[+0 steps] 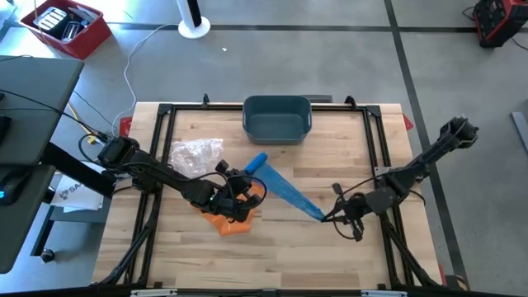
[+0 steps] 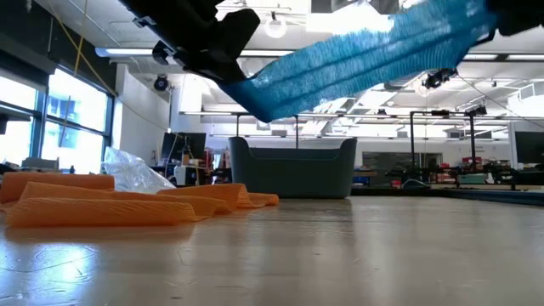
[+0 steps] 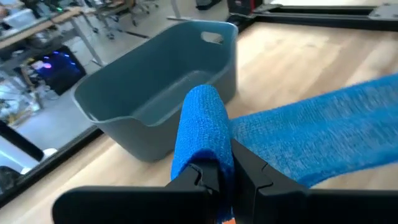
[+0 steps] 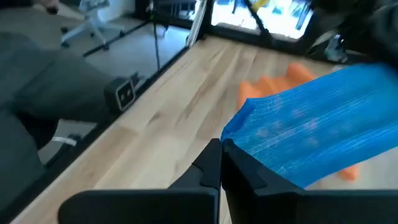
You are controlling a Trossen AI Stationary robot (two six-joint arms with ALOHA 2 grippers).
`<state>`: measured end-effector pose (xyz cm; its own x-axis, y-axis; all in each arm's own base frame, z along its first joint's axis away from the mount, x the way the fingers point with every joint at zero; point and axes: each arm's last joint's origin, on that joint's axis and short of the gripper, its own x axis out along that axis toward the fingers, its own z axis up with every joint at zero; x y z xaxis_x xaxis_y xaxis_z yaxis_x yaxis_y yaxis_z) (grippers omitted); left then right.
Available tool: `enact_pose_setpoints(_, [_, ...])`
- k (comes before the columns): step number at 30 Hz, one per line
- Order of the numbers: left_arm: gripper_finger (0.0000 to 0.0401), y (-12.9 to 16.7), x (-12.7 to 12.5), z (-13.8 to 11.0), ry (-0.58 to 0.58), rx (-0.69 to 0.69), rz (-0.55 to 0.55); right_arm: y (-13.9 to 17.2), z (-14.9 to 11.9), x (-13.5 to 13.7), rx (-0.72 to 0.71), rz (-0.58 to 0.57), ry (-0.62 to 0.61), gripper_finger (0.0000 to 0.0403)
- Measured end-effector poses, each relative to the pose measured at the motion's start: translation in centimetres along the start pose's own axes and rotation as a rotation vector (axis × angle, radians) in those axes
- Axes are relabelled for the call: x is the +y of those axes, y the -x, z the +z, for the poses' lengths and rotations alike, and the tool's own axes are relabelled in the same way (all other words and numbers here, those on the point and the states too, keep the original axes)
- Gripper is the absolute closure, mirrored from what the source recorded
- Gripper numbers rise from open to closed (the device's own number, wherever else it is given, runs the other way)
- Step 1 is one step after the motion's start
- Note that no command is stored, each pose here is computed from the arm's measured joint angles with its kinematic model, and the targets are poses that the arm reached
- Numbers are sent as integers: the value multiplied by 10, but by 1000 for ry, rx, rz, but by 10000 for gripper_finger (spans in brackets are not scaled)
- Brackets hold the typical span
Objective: Roll bandage
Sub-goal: Roll the blue bandage
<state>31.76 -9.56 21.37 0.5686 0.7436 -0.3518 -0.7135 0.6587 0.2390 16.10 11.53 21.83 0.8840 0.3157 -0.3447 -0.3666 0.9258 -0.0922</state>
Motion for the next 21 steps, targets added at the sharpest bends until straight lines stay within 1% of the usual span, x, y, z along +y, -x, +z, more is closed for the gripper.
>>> enact_pose_setpoints(5, [389, 6, -6, -2, 6, 14, -59, 6, 6, -1, -49, -53, 30, 403])
enact_pose_setpoints(12, [389, 3, -24, -2, 19, -11, -166, 7, 10, -2, -84, -55, 15, 403])
enact_pose_setpoints(15, [389, -7, -34, -6, 42, 5, -228, 7, 10, -2, -87, -55, 7, 403])
enact_pose_setpoints(18, [389, -22, -46, -17, 12, 46, -314, 7, 10, -2, -87, -53, 5, 403])
enact_pose_setpoints(21, [389, -37, -57, -28, 9, 63, -367, 7, 10, -2, -84, -53, -1, 403])
